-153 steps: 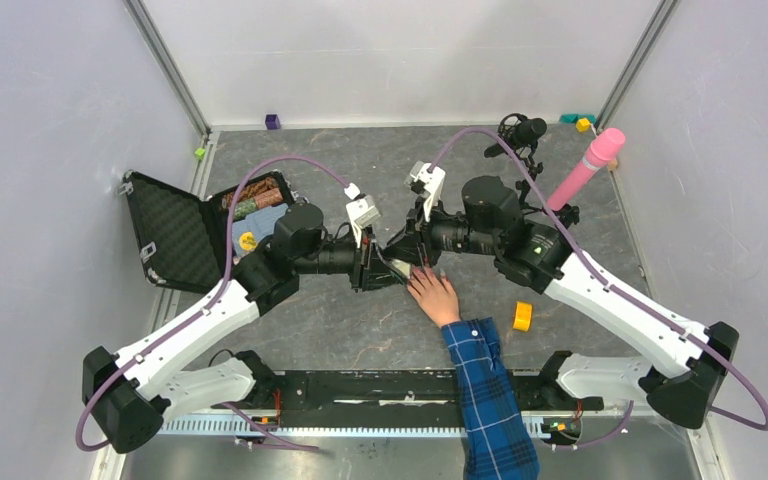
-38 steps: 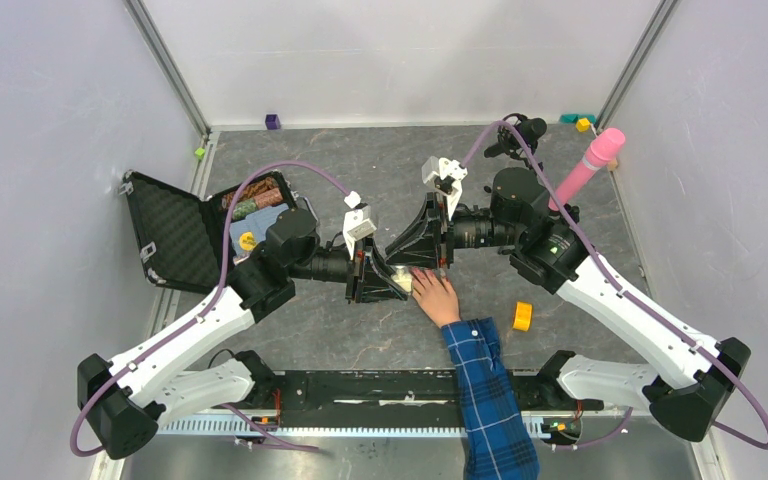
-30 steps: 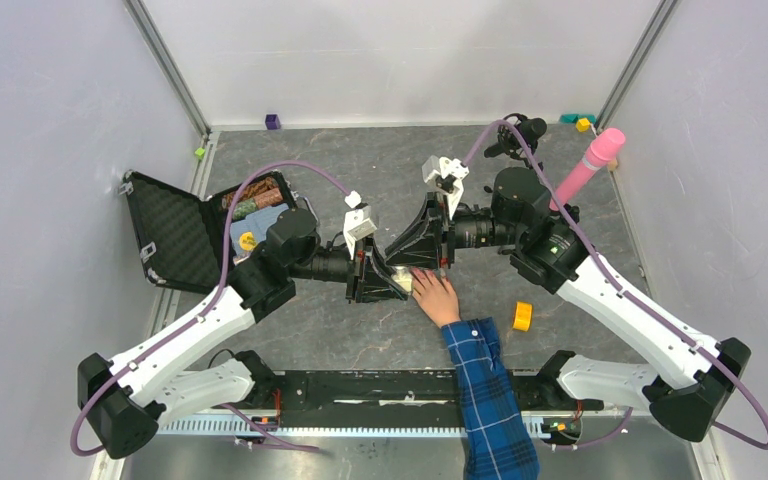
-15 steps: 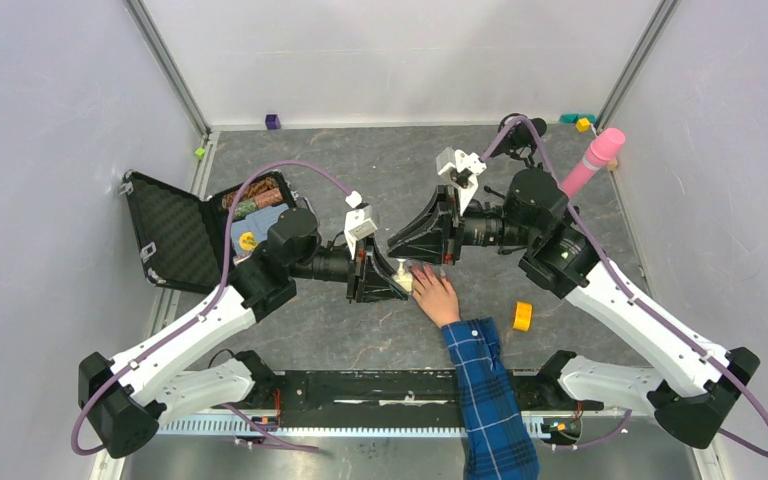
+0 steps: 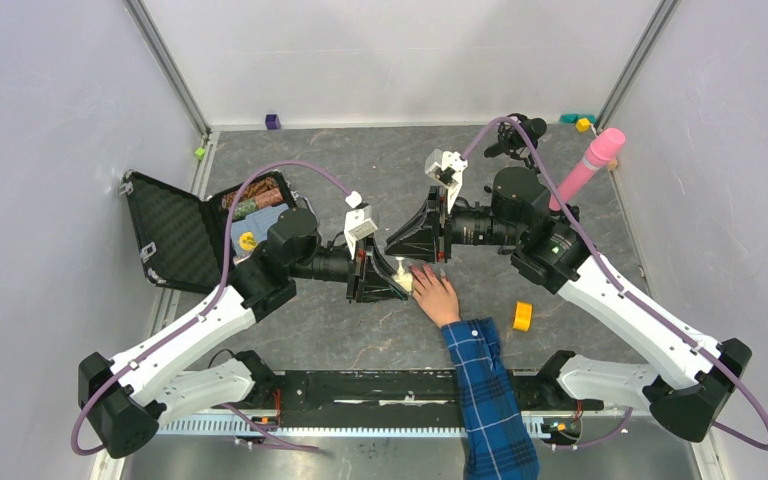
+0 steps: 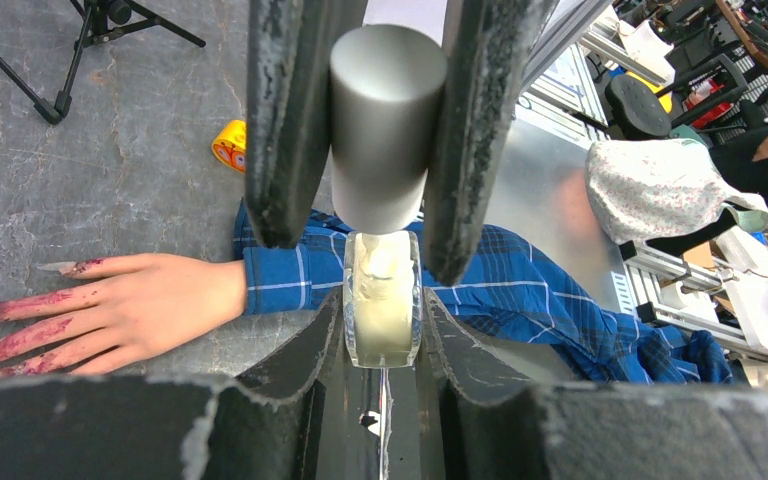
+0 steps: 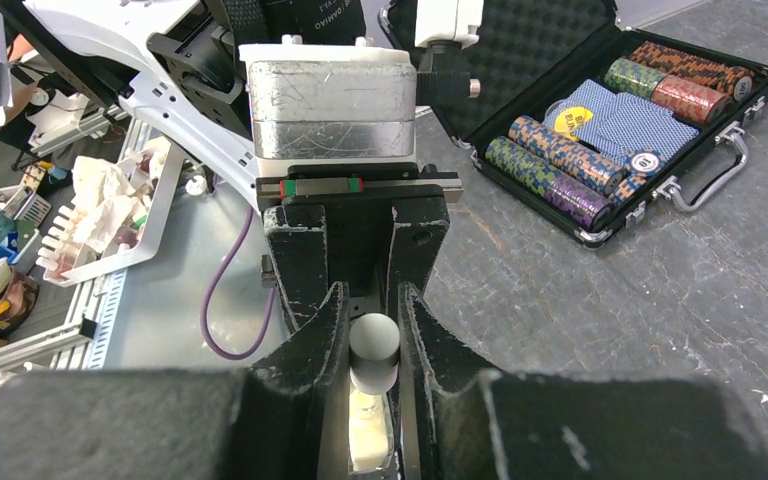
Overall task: Paint the nails
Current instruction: Remove the nail polish from the nail polish bottle.
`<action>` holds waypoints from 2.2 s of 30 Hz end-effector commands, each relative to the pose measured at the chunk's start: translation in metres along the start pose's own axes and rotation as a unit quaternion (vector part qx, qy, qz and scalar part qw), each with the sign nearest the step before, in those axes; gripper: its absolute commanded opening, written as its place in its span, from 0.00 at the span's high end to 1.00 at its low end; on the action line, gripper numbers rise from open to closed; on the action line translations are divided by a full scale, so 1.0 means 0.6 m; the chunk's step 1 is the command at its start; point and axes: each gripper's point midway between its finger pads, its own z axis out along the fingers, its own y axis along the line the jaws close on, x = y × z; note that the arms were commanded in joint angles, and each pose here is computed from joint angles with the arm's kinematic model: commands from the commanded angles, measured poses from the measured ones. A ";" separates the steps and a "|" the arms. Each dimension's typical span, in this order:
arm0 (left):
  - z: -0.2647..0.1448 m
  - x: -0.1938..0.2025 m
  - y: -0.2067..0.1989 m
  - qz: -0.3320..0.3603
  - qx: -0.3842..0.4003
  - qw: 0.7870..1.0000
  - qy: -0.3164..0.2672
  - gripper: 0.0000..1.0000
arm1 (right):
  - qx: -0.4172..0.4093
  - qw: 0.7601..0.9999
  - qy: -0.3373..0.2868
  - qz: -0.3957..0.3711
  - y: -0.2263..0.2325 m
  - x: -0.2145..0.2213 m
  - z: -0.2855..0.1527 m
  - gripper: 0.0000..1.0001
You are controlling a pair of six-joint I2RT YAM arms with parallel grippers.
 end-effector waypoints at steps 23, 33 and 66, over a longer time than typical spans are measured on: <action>0.000 -0.023 -0.005 0.034 0.003 0.999 -0.021 0.98 | -0.021 0.999 -0.004 -0.025 0.020 -0.021 -0.008 1.00; 0.001 -0.023 0.000 0.031 -0.004 0.999 -0.022 0.98 | -0.035 0.999 -0.006 -0.024 0.030 -0.022 -0.009 1.00; -0.001 -0.023 0.003 0.034 -0.014 0.999 -0.026 0.98 | 0.041 0.998 -0.049 0.012 0.004 -0.069 -0.019 1.00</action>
